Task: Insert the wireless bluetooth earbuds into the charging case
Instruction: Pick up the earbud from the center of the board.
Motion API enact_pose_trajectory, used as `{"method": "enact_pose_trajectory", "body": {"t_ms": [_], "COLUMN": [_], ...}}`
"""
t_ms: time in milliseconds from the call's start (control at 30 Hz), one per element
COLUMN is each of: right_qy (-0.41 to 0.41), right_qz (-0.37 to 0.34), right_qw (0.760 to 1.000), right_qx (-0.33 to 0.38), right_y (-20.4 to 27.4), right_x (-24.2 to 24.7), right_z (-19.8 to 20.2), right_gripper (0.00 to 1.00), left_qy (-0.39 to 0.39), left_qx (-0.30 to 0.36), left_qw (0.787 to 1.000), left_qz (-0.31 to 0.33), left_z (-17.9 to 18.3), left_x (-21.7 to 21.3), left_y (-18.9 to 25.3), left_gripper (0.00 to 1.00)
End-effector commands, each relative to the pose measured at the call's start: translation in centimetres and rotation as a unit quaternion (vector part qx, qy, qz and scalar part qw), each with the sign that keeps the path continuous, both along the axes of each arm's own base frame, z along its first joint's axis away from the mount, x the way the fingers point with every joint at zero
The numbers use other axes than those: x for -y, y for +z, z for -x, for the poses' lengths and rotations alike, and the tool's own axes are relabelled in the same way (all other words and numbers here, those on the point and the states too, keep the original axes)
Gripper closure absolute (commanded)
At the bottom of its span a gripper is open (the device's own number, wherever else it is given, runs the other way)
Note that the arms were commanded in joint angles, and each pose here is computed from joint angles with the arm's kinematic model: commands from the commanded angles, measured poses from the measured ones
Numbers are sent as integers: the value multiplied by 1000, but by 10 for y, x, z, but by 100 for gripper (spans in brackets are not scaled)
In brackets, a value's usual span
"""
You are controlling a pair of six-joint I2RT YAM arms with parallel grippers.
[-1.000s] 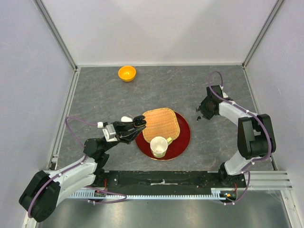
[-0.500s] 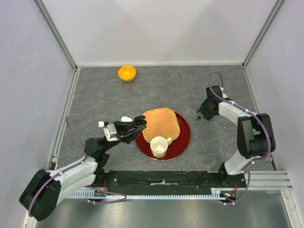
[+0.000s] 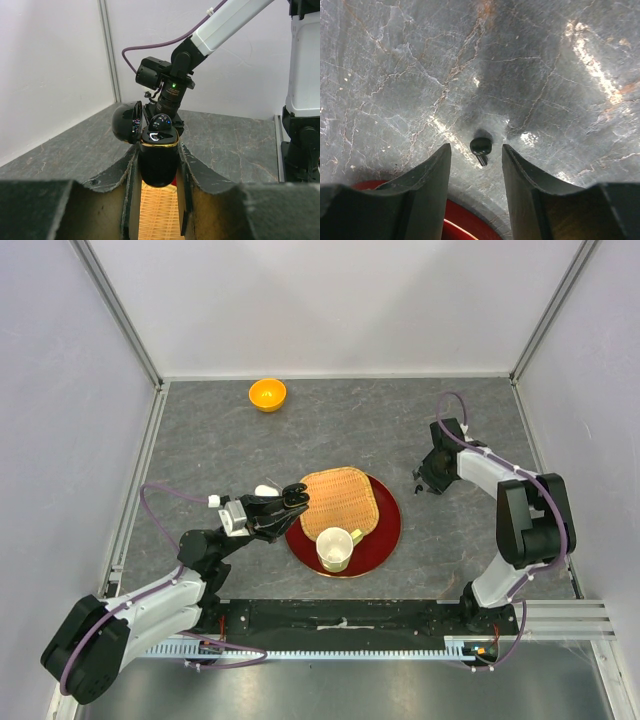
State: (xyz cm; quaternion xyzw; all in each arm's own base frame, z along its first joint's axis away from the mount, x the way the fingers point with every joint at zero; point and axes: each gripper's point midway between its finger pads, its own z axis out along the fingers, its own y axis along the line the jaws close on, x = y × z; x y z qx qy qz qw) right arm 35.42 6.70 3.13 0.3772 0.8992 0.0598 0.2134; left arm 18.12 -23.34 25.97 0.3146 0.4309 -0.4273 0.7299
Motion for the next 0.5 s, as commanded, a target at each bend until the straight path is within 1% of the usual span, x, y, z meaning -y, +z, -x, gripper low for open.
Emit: {"method": "enact_pose_trajectory", "body": {"t_ms": [0, 67, 467], "right_qy": [-4, -5, -15], "right_qz": [5, 5, 16], "right_qw": [1000, 1000, 1000], "right_qx": [4, 1, -1], "right_y": [6, 4, 2], "right_x": [-5, -6, -5], "right_z": [-10, -11, -11], "right_gripper": [48, 51, 54], "left_qy": [23, 26, 32], "left_qx": [137, 137, 136], "left_qw": [987, 987, 987], "left_qz": [84, 85, 85], "left_z": [21, 20, 19], "left_x": [-21, -21, -24], "left_y": [64, 65, 62], "left_gripper": [98, 98, 98]}}
